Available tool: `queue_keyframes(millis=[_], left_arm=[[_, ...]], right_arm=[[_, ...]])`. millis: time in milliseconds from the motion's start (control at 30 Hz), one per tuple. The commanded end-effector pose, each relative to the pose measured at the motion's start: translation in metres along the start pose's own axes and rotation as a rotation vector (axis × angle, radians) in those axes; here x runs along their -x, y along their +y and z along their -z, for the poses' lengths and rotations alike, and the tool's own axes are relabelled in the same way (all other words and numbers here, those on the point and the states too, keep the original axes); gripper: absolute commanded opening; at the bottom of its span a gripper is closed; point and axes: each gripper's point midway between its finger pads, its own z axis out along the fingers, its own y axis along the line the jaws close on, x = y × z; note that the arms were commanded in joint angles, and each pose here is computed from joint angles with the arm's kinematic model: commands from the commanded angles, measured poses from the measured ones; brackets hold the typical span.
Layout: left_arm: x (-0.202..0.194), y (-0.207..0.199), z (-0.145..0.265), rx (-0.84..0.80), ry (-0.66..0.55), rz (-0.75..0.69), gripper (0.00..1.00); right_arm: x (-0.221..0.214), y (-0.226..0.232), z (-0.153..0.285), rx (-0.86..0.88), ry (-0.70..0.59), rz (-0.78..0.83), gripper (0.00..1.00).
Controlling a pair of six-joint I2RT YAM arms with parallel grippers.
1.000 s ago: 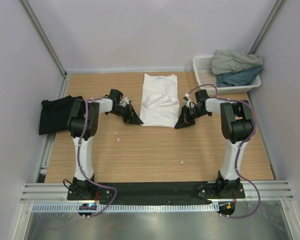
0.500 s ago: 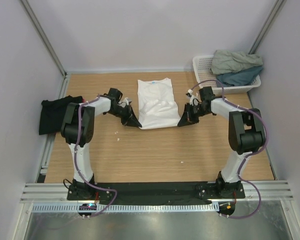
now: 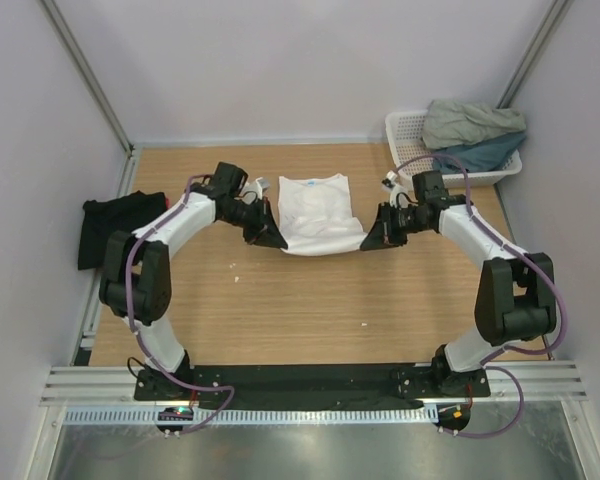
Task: Fold and stack the t-shirts
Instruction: Fold the tshirt
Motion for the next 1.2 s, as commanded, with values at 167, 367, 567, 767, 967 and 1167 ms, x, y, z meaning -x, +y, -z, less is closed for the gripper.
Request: queue_keyframes(millis=[167, 367, 567, 767, 967, 1167], left_arm=[[-0.009, -0.027, 0.037, 0.02, -0.097, -0.164, 0.0], [-0.012, -0.024, 0.041, 0.045, -0.105, -0.167, 0.0], [-0.015, -0.008, 0.029, 0.054, -0.077, -0.106, 0.0], [0.018, -0.01, 0.028, 0.043, -0.107, -0.095, 0.0], [0.075, -0.019, 0.024, 0.021, -0.175, -0.118, 0.0], [0.14, -0.018, 0.02, -0.021, -0.247, -0.11, 0.0]], right_arm=[[0.032, 0.053, 0.04, 0.072, -0.131, 0.121, 0.01], [0.027, 0.051, 0.039, 0.073, -0.129, 0.107, 0.02], [0.015, 0.041, 0.03, 0.066, -0.124, 0.072, 0.01], [0.024, 0.03, 0.021, 0.054, -0.114, 0.07, 0.01], [0.072, 0.017, 0.004, 0.043, -0.133, 0.095, 0.02], [0.143, 0.004, -0.021, 0.047, -0.173, 0.156, 0.01]])
